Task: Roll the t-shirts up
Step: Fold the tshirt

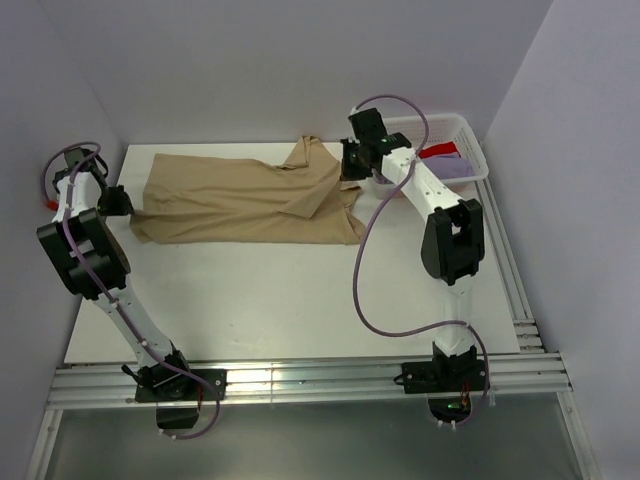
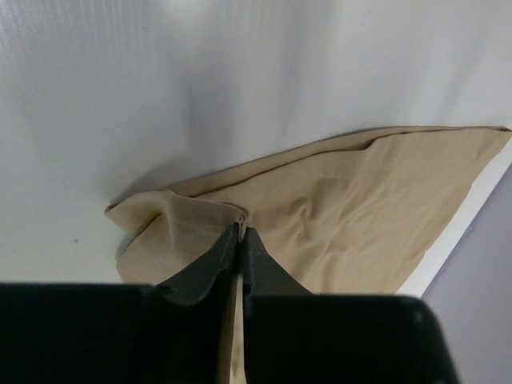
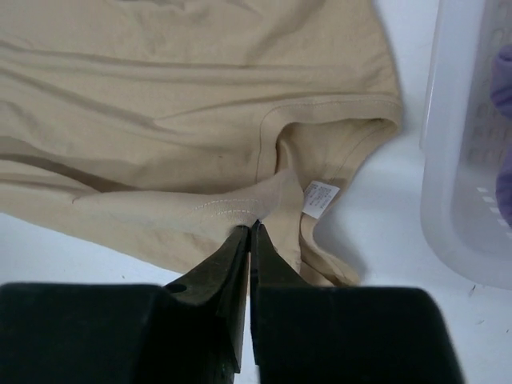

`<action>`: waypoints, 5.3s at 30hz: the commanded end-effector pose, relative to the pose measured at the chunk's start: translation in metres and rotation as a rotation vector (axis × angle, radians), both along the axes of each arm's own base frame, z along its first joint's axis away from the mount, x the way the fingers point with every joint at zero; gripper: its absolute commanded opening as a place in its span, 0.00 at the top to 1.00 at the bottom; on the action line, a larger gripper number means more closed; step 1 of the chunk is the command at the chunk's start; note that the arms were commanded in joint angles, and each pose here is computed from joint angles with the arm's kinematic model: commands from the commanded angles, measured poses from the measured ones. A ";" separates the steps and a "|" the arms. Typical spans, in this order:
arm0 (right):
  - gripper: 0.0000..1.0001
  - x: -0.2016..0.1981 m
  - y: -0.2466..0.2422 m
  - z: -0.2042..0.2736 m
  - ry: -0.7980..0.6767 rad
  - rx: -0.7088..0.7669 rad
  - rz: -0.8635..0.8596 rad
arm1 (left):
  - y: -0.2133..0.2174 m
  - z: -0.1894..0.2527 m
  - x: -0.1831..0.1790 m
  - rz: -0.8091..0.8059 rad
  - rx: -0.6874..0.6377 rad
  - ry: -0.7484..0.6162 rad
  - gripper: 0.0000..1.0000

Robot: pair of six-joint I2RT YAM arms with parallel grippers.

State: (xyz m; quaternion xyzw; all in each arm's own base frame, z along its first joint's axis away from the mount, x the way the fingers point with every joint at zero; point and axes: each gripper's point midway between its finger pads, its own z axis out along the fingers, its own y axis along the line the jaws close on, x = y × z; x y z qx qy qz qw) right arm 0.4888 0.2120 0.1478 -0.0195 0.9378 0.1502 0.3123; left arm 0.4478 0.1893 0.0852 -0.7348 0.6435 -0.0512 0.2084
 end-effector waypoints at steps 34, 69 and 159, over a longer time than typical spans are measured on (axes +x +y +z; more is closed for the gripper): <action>0.39 -0.124 -0.020 -0.067 -0.005 0.459 -0.341 | -0.116 0.072 -0.038 -0.547 0.173 -0.519 0.00; 1.00 -0.120 -0.076 -0.114 -0.091 0.394 -0.850 | -0.142 0.070 -0.095 -0.587 0.212 -0.555 0.01; 1.00 -0.117 -0.119 -0.101 -0.058 0.390 -0.772 | -0.076 0.002 -0.137 -0.375 0.404 -0.286 0.51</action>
